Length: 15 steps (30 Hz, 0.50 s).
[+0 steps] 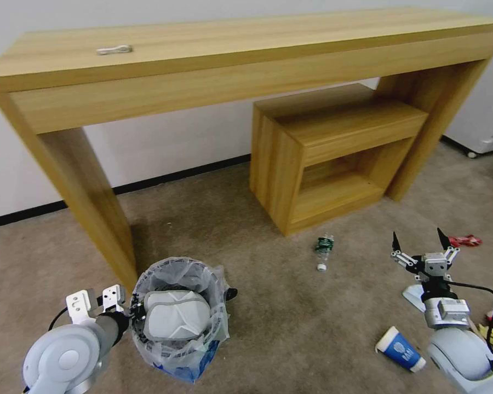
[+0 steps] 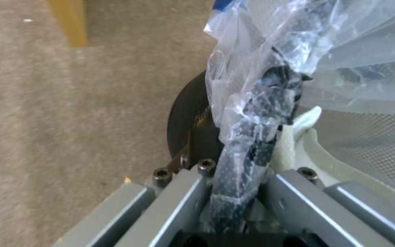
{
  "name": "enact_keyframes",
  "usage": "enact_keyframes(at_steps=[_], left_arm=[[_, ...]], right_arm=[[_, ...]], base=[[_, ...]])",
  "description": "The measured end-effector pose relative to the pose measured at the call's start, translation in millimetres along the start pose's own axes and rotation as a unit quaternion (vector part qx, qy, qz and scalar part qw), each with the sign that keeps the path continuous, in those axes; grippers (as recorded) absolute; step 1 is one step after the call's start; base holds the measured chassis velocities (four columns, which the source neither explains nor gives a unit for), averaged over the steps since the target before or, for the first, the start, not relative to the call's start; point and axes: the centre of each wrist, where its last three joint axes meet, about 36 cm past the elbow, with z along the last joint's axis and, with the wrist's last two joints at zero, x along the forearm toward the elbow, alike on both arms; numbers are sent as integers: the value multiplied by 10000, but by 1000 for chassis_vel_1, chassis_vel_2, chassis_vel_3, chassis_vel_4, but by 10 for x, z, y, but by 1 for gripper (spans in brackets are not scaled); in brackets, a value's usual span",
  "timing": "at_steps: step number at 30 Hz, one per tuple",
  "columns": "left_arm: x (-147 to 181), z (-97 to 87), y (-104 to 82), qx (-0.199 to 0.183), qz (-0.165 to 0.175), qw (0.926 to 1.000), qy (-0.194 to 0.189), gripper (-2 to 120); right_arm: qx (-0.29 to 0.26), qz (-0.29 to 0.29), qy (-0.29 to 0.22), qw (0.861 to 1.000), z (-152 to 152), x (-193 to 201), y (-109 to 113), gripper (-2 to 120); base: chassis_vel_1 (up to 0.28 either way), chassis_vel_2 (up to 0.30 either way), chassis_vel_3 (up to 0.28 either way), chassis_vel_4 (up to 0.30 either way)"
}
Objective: Pick up the trash bin and place the garbage on the floor into it.
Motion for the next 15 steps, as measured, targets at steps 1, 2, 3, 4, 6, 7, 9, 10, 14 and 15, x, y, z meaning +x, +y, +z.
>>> enact_keyframes(at_steps=[1,2,3,4,6,7,9,10,14,15], left_arm=[[0,2,0,0,-1,10000,2,0],[0,4,0,1,-2,10000,3,0],[1,6,1,1,-4,10000,6,0],[1,6,1,1,-4,10000,6,0],[5,4,4,7,-8,10000,-3,0],[7,4,6,14,-12,10000,-10,0],[9,6,7,19,-21,10000,-14,0],[9,8,8,20,-24,10000,-15,0],[19,8,1,29,-13,10000,-31,0],[19,8,1,29,-13,10000,-31,0]], right_arm=[[2,-2,-2,10000,0,1,2,100],[1,-4,-1,10000,2,2,4,100],[1,-5,-1,10000,7,-2,9,100],[1,-5,-1,10000,7,-2,9,100],[2,-10,-10,10000,8,-13,15,100],[0,-14,-11,10000,8,-15,20,100],[-2,-24,-8,10000,12,-12,30,100],[-2,-29,-5,10000,14,-9,34,100],[1,-48,1,10000,23,-6,48,100],[1,-48,1,10000,23,-6,48,100]], base=[[-80,-91,-86,-91],[-65,-91,-86,-89],[-42,-89,-75,-66],[-42,-89,-75,-66],[-21,-22,-21,-33],[0,0,0,0],[0,0,0,0],[0,0,0,0],[0,0,0,0],[0,0,0,0]])
